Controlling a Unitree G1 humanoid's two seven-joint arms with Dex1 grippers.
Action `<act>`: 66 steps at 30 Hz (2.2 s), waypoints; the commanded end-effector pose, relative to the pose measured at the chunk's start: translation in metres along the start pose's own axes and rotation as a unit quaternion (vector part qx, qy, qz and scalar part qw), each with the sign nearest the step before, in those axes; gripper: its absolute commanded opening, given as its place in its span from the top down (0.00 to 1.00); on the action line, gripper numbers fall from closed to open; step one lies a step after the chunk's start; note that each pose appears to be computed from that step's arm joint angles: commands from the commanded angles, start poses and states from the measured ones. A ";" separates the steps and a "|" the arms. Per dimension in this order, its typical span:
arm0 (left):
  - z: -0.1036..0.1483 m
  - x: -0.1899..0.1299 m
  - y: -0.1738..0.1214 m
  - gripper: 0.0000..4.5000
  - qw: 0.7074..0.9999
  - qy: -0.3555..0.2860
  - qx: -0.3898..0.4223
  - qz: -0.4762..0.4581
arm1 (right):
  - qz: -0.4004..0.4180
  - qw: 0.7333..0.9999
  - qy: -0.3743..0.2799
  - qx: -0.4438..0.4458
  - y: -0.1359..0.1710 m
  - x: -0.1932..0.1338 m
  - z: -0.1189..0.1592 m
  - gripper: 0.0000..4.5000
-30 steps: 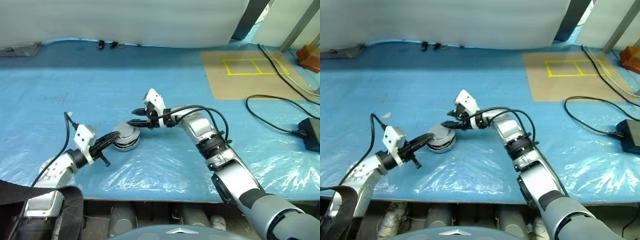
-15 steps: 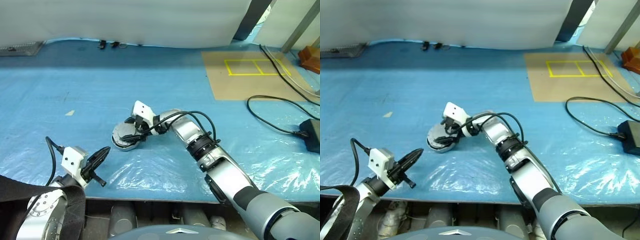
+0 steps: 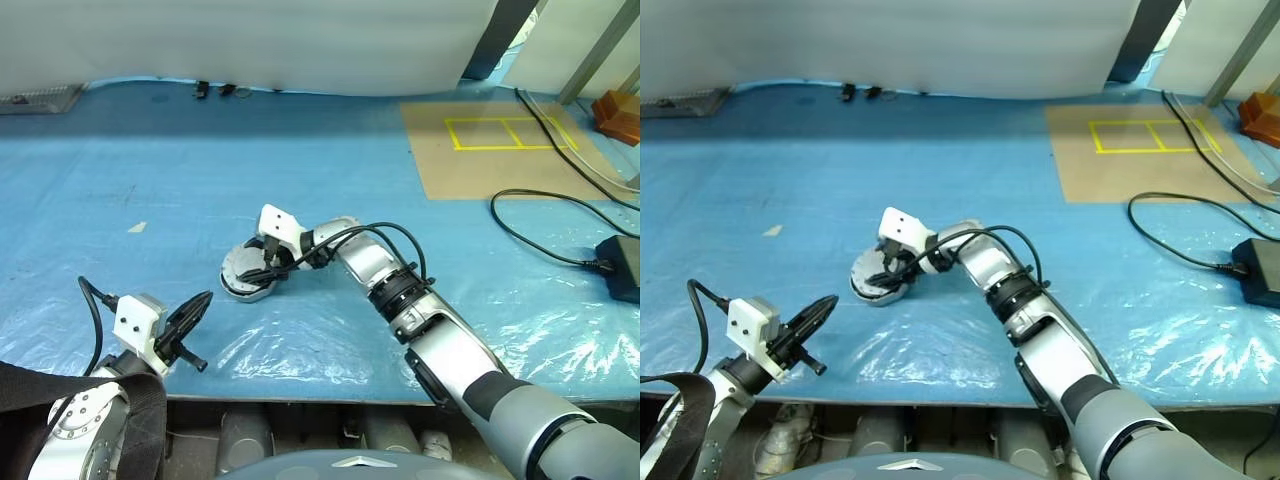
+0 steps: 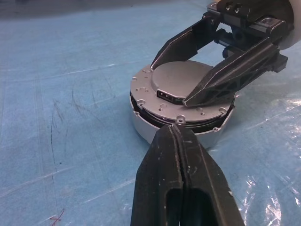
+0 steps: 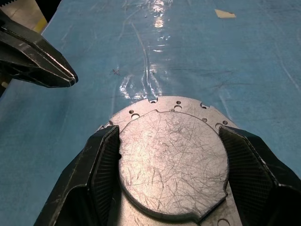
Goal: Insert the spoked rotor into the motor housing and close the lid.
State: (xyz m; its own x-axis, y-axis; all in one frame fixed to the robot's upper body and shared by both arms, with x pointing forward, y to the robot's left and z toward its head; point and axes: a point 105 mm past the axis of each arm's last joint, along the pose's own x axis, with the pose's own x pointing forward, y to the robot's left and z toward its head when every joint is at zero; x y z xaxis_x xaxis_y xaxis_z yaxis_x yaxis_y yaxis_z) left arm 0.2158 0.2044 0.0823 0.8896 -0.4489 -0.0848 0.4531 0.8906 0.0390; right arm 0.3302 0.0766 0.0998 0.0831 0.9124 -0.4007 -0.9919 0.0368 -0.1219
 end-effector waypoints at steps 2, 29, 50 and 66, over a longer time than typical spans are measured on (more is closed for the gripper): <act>0.010 -0.004 0.004 1.00 1.000 -0.015 0.014 0.009 | -0.002 1.000 0.006 0.009 0.008 0.009 0.001 0.34; 0.007 0.002 0.005 1.00 1.000 -0.009 0.014 0.004 | -0.015 0.998 0.067 -0.010 0.014 0.012 -0.029 0.34; 0.006 0.005 0.005 1.00 1.000 -0.007 0.019 0.001 | -0.020 0.995 0.101 0.006 0.019 0.017 -0.056 0.34; 0.003 0.067 0.011 1.00 0.995 0.045 0.059 -0.059 | -0.014 0.995 0.100 -0.003 0.018 0.017 -0.051 0.34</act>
State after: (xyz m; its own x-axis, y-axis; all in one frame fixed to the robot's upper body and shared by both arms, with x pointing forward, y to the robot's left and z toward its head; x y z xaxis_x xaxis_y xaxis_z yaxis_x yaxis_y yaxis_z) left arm 0.2818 0.1824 0.0880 0.8337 -0.5363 -0.1317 0.5512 0.8225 0.1401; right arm 0.3204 0.0869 0.0812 0.1242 0.8883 -0.4421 -0.9817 0.0453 -0.1849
